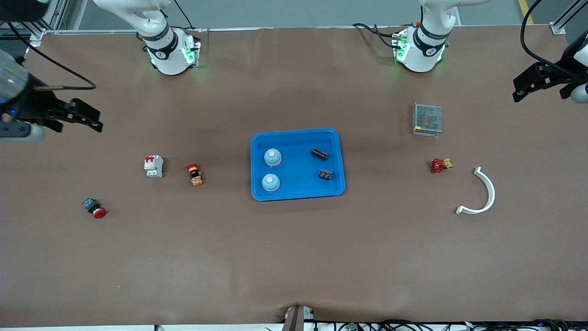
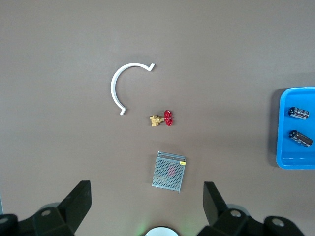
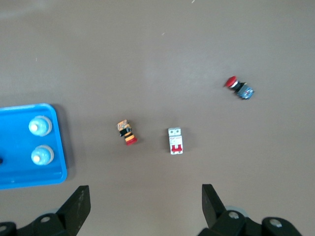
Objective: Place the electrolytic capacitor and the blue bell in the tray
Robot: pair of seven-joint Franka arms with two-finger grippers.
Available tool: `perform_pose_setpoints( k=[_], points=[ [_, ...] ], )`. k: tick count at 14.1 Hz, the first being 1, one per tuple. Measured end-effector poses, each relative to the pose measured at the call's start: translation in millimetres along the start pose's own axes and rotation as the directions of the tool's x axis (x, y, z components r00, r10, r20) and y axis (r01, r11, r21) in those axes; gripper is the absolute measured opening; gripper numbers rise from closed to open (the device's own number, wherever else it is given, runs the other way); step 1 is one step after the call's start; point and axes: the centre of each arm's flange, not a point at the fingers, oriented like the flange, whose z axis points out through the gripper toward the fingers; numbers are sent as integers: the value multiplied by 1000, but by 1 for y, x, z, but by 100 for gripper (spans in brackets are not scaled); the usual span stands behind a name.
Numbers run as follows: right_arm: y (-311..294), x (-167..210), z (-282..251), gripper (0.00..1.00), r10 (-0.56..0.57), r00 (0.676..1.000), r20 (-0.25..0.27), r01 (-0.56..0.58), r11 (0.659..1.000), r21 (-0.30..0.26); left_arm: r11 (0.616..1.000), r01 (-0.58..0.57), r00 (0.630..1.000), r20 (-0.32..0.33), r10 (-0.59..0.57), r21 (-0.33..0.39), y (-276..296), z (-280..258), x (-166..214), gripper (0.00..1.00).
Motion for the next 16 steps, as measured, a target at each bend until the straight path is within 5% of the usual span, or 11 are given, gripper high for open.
perform_pose_setpoints(
  k=[5, 16],
  points=[
    [31, -9, -32, 100, 56, 994, -91, -55, 998, 9, 1000, -5, 999, -32, 4, -27, 5, 10, 3, 100],
    [76, -5, -32, 100, 136, 983, -120, -136, 991, 12, 997, -7, 1000, -11, 6, -76, 10, 26, 9, 100]
  ],
)
